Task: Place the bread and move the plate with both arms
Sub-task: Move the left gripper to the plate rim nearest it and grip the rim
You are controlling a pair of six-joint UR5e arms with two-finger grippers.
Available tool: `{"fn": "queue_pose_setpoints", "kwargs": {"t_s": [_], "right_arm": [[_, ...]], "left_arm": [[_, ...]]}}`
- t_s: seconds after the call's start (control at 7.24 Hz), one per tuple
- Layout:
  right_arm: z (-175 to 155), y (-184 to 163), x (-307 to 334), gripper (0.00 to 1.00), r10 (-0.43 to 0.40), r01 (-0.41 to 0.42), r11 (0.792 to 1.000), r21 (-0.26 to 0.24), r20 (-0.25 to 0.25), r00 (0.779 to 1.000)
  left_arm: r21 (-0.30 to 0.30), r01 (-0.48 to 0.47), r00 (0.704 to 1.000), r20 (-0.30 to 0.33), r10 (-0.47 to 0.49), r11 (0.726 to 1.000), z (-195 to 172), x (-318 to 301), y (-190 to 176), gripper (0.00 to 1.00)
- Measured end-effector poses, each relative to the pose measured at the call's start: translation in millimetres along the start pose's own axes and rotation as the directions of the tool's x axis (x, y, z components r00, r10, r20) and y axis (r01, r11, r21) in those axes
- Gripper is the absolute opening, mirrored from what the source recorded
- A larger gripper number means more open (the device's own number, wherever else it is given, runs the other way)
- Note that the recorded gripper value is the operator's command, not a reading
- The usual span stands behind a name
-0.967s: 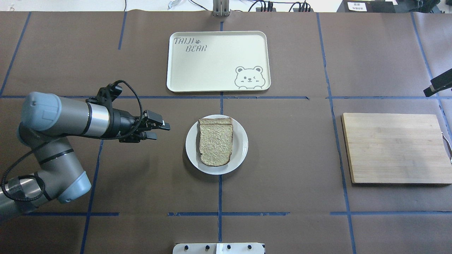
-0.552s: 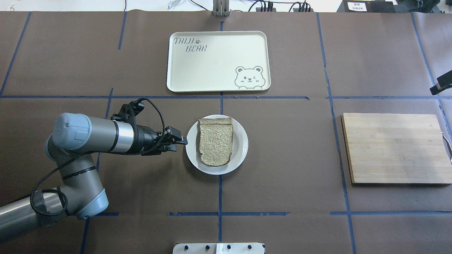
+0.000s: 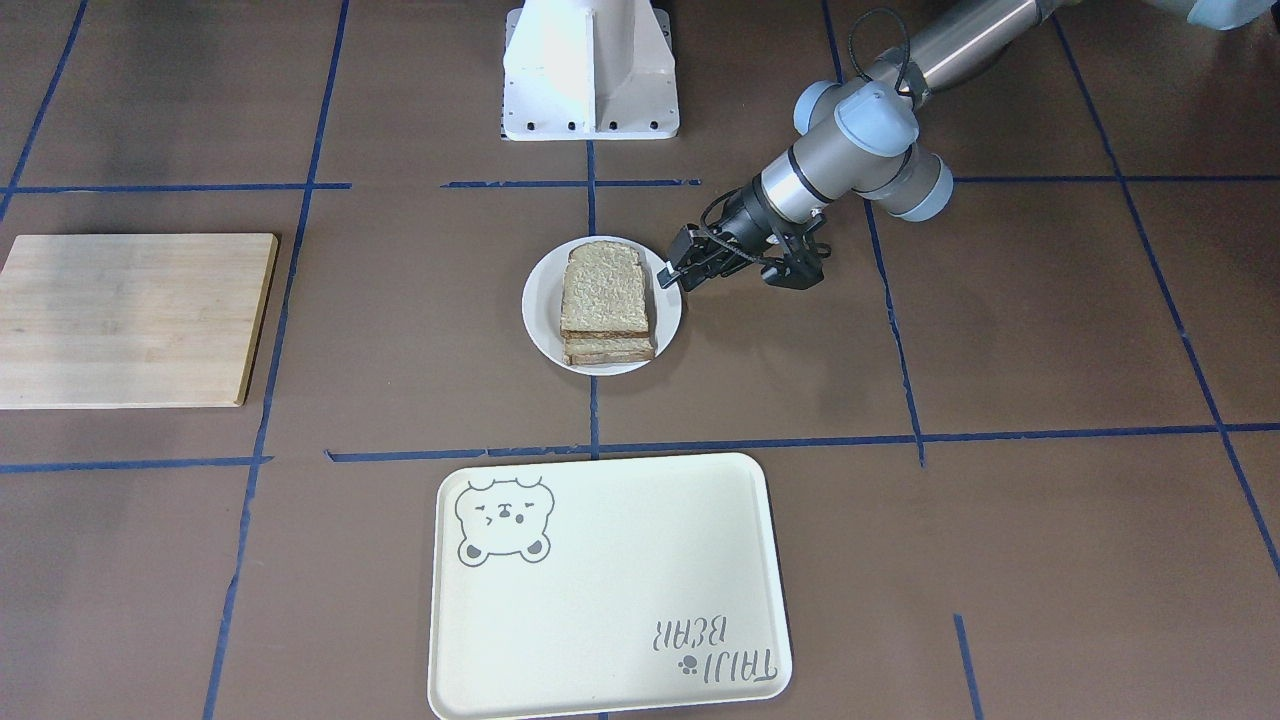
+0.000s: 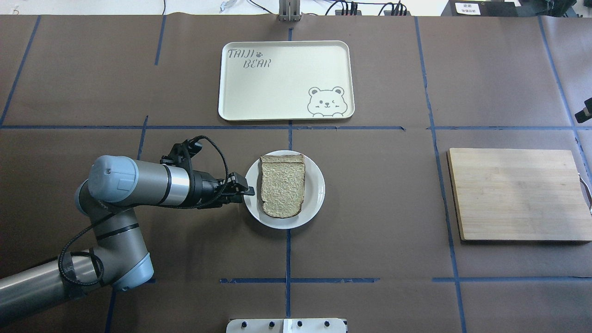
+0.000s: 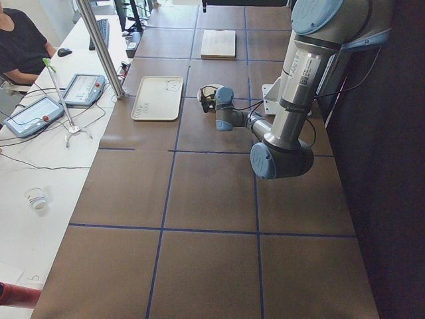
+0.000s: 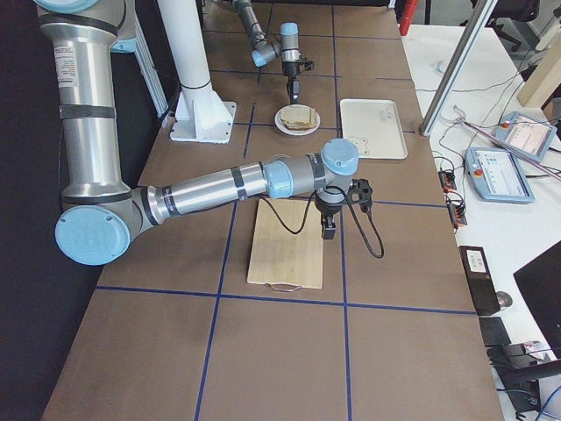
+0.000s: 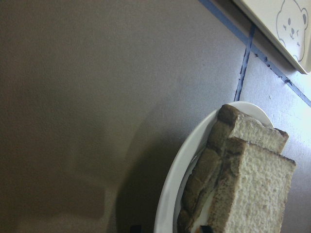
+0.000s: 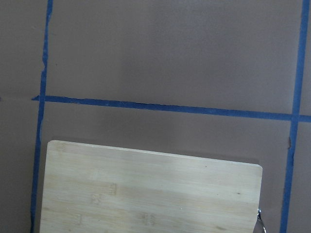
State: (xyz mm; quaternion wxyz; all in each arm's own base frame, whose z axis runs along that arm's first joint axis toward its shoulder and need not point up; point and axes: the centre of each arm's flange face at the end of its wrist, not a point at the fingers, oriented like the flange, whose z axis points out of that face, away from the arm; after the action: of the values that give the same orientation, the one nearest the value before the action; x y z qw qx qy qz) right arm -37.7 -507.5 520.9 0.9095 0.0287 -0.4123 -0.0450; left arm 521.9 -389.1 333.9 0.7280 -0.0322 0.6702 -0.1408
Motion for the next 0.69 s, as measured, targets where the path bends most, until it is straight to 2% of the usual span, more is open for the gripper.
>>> {"fn": "queue_pose_setpoints", "kwargs": {"t_s": [0.28,0.69], "right_arm": [[-0.7,1.5,8.6,1.0,-0.031,0.031,1.0,0.0,-0.013,0.999],[-3.4,2.7,15.5,1.0,-0.027,0.027,1.0,0.006,-0.017,1.0]], "left_arm": [[0.003,0.003,1.0,0.008,-0.003,1.0,9.7,0.3,-1.5,0.48],[0.0,0.004,1.0,0.014,-0.004,1.0,20.6,2.5,-1.0,0.42]]}}
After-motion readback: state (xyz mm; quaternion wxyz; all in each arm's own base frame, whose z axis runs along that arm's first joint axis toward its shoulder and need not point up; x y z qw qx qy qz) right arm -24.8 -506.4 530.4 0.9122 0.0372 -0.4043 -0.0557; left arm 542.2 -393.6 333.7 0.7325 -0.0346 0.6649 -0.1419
